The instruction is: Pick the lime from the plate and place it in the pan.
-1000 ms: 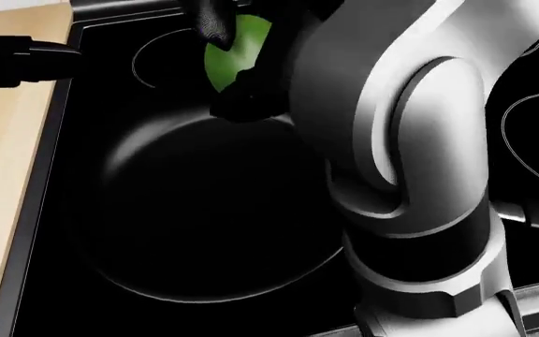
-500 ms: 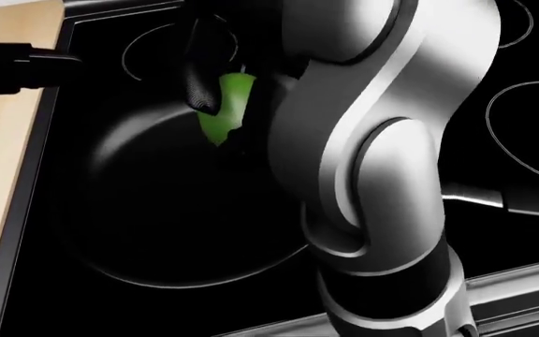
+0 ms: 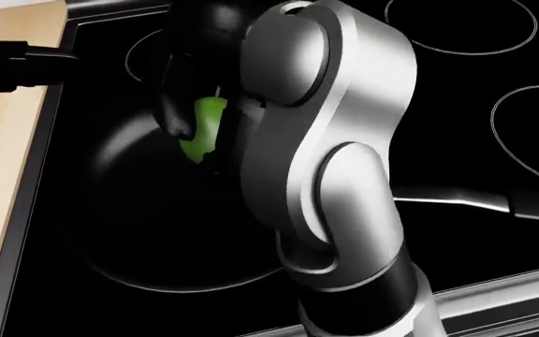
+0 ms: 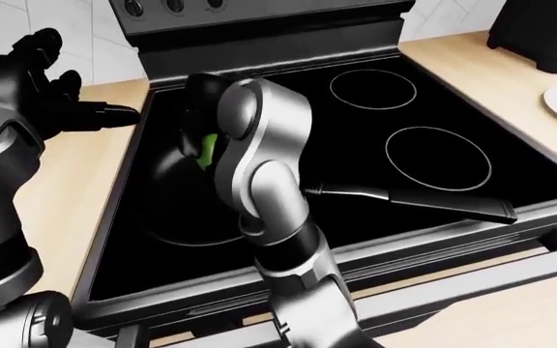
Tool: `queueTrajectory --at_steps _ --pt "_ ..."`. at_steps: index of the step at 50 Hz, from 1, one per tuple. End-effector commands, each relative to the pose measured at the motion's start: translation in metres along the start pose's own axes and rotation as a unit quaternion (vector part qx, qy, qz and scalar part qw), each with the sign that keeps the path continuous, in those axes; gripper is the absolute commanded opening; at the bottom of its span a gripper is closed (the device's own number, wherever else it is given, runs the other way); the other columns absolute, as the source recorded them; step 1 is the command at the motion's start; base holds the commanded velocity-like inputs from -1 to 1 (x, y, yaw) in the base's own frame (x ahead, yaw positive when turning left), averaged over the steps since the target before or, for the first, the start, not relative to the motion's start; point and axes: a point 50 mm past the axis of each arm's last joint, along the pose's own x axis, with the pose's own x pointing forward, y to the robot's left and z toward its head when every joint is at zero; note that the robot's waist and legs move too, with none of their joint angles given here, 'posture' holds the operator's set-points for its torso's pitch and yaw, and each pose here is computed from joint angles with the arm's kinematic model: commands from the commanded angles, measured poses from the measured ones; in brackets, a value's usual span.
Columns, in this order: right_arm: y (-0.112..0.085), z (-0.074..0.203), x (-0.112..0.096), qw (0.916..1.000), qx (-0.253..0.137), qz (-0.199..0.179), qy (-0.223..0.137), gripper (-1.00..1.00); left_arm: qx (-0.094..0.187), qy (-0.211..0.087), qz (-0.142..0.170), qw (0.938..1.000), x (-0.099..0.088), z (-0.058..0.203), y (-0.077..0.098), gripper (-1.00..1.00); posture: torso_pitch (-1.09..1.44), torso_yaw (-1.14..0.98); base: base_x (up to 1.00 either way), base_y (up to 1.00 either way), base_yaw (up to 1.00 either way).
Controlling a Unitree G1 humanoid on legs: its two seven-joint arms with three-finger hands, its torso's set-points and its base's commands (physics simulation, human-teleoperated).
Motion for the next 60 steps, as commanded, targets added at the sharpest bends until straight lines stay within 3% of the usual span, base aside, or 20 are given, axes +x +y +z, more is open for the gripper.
queueTrajectory --at_steps 1,41,53,60 --pt "-0.006 0.011 -0.008 0.9992 -0.015 -0.031 -0.021 -1.00 -0.001 -0.047 0.010 0.9989 -0.004 0.019 0.004 1.00 0.00 0.00 0.00 0.00 0.00" --pt "0.025 0.007 0.015 0.9996 -0.019 0.005 -0.019 -1.00 -0.002 -0.045 0.011 0.9989 -0.005 0.018 0.005 1.00 0.00 0.00 0.00 0.00 0.00" --pt "0.031 0.003 0.019 0.9996 -0.020 0.014 -0.014 -0.87 -0.002 -0.044 0.012 0.9990 -0.005 0.017 0.006 1.00 0.00 0.00 0.00 0.00 0.00" --pt "0.034 0.002 0.020 0.9996 -0.019 0.016 -0.014 -0.66 -0.002 -0.044 0.011 0.9990 -0.005 0.014 0.006 1.00 0.00 0.00 0.00 0.00 0.00"
